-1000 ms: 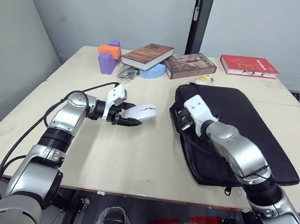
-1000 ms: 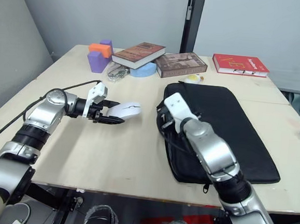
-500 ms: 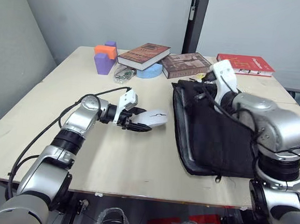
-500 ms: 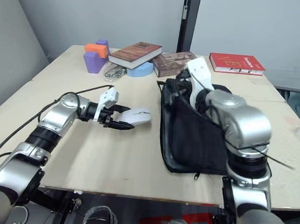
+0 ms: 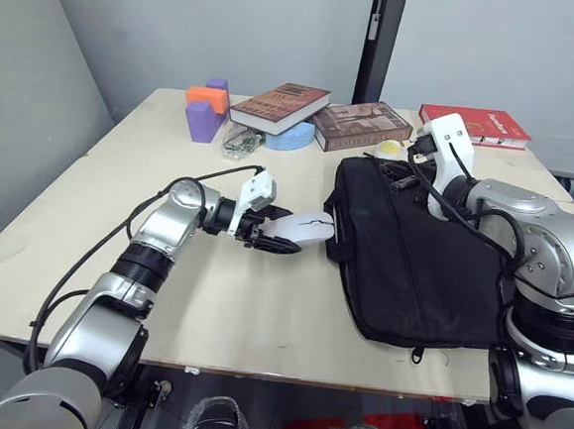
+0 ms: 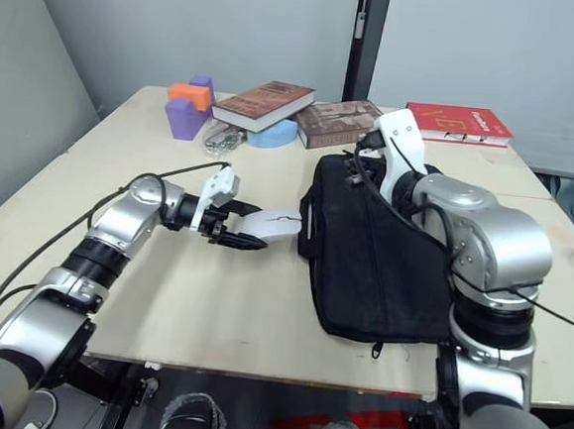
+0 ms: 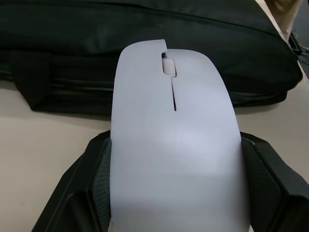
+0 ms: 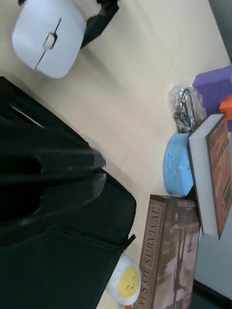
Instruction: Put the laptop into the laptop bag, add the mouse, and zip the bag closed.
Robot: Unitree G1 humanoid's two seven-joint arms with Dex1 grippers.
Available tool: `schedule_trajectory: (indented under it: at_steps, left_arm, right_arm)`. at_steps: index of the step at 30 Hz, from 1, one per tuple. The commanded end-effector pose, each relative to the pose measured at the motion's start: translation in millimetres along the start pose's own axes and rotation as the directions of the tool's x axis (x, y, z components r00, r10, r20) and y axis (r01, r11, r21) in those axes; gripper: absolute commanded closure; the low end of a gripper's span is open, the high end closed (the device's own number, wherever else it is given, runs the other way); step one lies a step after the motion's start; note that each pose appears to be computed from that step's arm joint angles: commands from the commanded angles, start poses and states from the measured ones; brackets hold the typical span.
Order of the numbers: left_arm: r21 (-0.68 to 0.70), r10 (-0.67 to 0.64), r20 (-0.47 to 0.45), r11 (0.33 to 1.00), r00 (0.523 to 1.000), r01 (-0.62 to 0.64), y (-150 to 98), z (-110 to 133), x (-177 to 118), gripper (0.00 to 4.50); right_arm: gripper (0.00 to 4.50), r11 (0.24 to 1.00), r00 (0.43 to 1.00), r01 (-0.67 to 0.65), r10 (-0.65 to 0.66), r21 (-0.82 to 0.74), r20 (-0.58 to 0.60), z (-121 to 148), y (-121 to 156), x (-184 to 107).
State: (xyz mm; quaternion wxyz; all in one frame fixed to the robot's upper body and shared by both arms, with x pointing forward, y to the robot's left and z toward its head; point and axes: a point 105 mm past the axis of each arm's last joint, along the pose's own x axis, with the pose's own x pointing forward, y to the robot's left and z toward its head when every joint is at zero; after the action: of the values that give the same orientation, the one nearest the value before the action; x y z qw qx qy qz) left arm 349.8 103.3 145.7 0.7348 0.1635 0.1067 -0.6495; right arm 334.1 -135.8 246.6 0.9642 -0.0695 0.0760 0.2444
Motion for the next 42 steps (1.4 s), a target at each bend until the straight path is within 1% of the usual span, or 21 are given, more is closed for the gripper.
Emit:
schedule_trajectory:
  at_steps: [1,2,4,5,7,8,14,20,24,26,28,31,37,42]
  left_arm:
    - [0.033,0.073,-0.047,0.997,0.996,-0.071,8.1,0.4,-44.1,1.65]
    - [0.034,0.080,-0.063,0.996,0.995,-0.078,7.8,-2.0,-50.6,1.65]
    - [0.027,0.100,-0.084,0.995,0.991,-0.098,7.1,-6.0,-62.8,1.65]
    - [0.020,0.108,-0.095,0.994,0.990,-0.107,5.5,-8.9,-69.5,1.65]
    - [0.012,0.120,-0.106,0.993,0.987,-0.119,3.3,-12.3,-76.6,1.65]
    - [0.005,0.129,-0.105,0.992,0.986,-0.129,2.2,-13.5,-79.1,1.65]
    - [-0.007,0.147,-0.091,0.989,0.985,-0.148,-3.9,-14.1,-79.2,1.65]
    - [-0.012,0.161,-0.094,0.987,0.982,-0.163,-7.0,-14.4,-79.9,1.65]
    - [-0.012,0.168,-0.095,0.985,0.981,-0.170,-5.8,-13.2,-81.0,1.65]
    - [-0.013,0.166,-0.090,0.986,0.982,-0.168,-5.4,-11.9,-79.7,1.65]
    - [-0.014,0.162,-0.086,0.986,0.983,-0.164,-5.2,-11.1,-77.7,1.65]
    - [-0.018,0.152,-0.084,0.988,0.985,-0.154,-5.4,-11.3,-74.8,1.65]
    - [-0.020,0.137,-0.078,0.990,0.987,-0.139,-5.4,-11.3,-68.9,1.65]
    - [-0.018,0.131,-0.079,0.991,0.988,-0.133,-5.8,-12.1,-66.7,1.65]
  right_arm:
    - [2.64,1.000,1.000,0.012,-0.012,-0.005,-0.001,-11.1,6.2,6.6]
    - [2.35,1.000,1.000,0.016,-0.016,0.003,-0.005,-14.0,7.2,8.9]
    - [1.58,1.000,0.999,0.018,-0.019,-0.021,-0.031,-22.0,11.8,15.4]
    - [1.30,1.000,0.999,0.014,-0.015,-0.013,-0.049,-26.9,15.1,21.6]
    - [0.58,1.000,0.997,0.010,-0.012,-0.015,-0.072,-33.2,19.1,29.9]
    - [0.33,1.000,0.996,0.018,-0.020,-0.022,-0.085,-37.6,20.6,36.8]
    - [0.33,0.977,0.978,0.110,-0.139,-0.184,-0.154,-61.0,14.4,59.0]
    - [0.33,0.945,0.961,0.179,-0.227,-0.274,-0.158,-72.4,8.7,72.9]
    - [0.33,0.944,0.951,0.168,-0.232,-0.284,-0.207,-89.8,17.7,76.6]
    - [0.33,0.952,0.948,0.160,-0.222,-0.260,-0.227,-96.2,23.9,78.2]
    - [0.33,0.967,0.952,0.152,-0.199,-0.205,-0.233,-97.4,31.5,78.9]
    - [0.33,0.967,0.951,0.165,-0.208,-0.194,-0.229,-94.2,31.6,77.0]
    - [0.33,0.936,0.931,0.215,-0.283,-0.278,-0.232,-95.0,16.1,71.2]
    - [0.33,0.911,0.924,0.225,-0.312,-0.345,-0.221,-91.4,10.9,64.9]
